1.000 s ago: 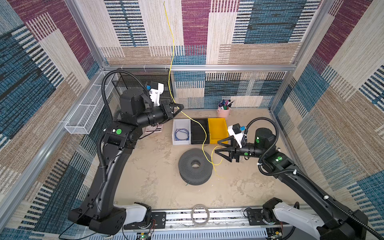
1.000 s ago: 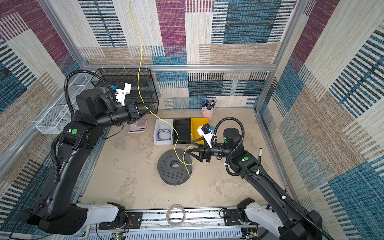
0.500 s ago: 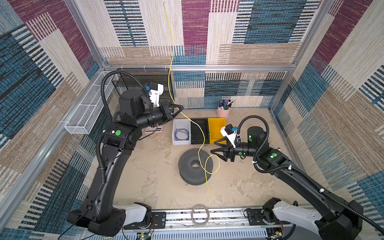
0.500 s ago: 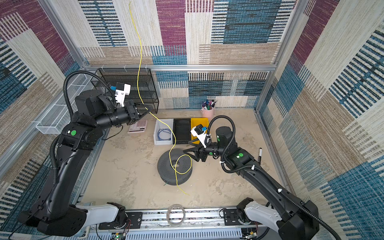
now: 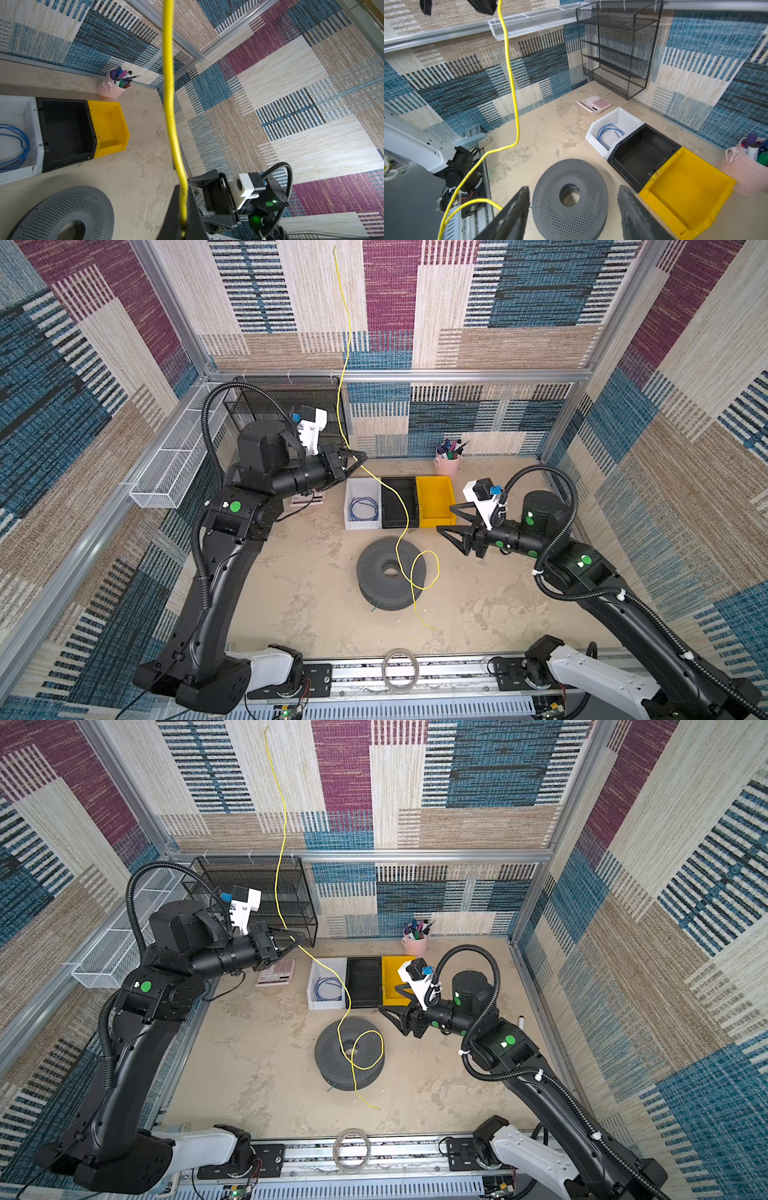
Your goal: Wrap the cables
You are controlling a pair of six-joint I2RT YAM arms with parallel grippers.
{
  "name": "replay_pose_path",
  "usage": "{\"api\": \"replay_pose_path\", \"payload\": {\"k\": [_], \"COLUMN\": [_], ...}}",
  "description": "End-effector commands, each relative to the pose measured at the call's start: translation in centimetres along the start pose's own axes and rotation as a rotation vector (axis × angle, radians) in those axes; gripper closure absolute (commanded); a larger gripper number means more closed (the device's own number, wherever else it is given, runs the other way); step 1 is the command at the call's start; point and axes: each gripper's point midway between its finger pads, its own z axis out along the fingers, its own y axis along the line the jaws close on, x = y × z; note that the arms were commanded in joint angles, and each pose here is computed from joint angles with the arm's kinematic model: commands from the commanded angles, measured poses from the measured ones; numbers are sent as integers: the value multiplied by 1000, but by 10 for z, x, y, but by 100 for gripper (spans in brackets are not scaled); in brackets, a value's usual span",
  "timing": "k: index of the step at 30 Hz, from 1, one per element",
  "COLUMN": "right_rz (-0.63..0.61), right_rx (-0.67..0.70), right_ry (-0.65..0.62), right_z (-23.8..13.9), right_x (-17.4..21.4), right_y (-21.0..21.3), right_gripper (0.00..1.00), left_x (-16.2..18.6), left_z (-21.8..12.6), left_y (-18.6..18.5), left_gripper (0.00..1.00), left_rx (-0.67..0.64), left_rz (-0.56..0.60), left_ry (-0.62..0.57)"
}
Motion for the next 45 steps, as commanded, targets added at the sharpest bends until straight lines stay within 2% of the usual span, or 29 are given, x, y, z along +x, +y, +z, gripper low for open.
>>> {"api": "replay_pose_path", "payload": {"k": [1,10,17,21,27,29,30,32,33,34,35,37,39,45], "right_rz": [29,32,9,-19,-34,-16,-6,30,46,69,96,142,193,386], "right_rx": [-46,-134,-79,-86,-7,64,106,233,277,315,338,348,362,467], "right_ry": [80,123,165,138,64,22,8,-29,-49,-70,-86,-96,-101,-129], "right_z": [5,8,26,38,56,58,57,51,47,42,38,32,24,-14], "right_x": [23,39,52,41,26,20,19,18,17,18,19,21,25,50], "right_y": [7,30,15,16,-2,-14,-21,-42,-49,-56,-61,-69,-79,-131], "right_gripper": [32,32,32,32,35,36,38,48,58,75,84,96,100,100], "left_x": [-1,0,0,1,5,4,4,3,3,2,1,0,-7,-18], "left_z": [-2,-2,1,3,3,1,0,-4,-5,-7,-8,-11,-19,-46], "left_y": [-5,-4,-2,-1,-1,-3,-4,-6,-5,-6,-6,-6,2,16], "left_gripper": [100,100,100,100,100,100,100,100,100,100,100,100,100,100], "left_rx": [18,11,15,18,26,25,22,14,7,3,-2,-19,-88,-245], "left_rz": [30,28,22,13,12,22,27,41,46,52,56,63,75,117], "left_ry": [-2,-1,4,10,28,28,26,19,14,6,2,-9,-65,-172]}}
